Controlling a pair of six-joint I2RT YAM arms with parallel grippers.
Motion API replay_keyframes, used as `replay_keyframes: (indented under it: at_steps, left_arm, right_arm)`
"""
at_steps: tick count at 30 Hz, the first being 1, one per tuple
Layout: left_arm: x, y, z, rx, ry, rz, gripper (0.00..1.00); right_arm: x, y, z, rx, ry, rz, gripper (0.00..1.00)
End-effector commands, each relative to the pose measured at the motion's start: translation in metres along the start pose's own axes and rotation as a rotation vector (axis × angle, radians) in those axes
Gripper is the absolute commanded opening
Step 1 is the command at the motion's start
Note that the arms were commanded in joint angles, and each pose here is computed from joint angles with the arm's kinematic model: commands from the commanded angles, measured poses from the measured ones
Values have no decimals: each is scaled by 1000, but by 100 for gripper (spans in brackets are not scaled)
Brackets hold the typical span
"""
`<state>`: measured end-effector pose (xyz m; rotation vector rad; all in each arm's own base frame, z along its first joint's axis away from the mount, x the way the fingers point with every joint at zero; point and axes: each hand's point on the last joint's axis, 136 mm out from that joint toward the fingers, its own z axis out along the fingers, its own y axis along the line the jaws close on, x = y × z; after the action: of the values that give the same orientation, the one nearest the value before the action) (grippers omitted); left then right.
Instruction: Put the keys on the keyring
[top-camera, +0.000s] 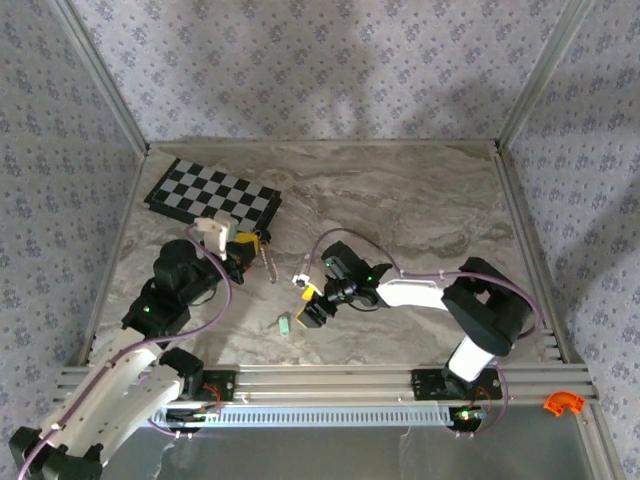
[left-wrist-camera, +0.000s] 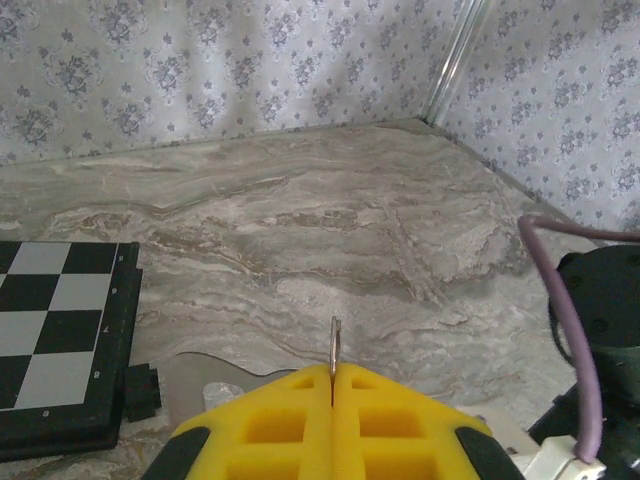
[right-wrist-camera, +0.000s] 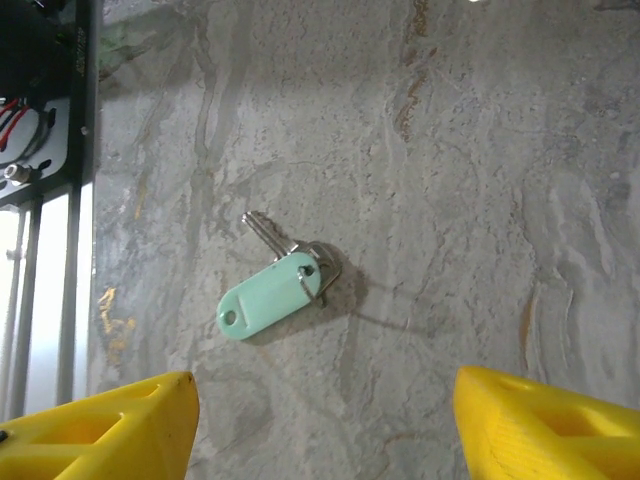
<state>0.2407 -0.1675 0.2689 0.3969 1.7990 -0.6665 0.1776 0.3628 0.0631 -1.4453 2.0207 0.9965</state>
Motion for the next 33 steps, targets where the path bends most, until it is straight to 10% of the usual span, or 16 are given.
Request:
replay_keyframes:
  at_steps: [1, 33]
  left_arm:
    - [-19, -6, -3, 40, -75, -2, 0]
    - [-22, -2, -6, 59, -125, -22, 0]
  right_arm:
    - [-7, -2, 7, -33, -50, -64, 70]
    - [9, 1, 43, -45, -83, -223, 49]
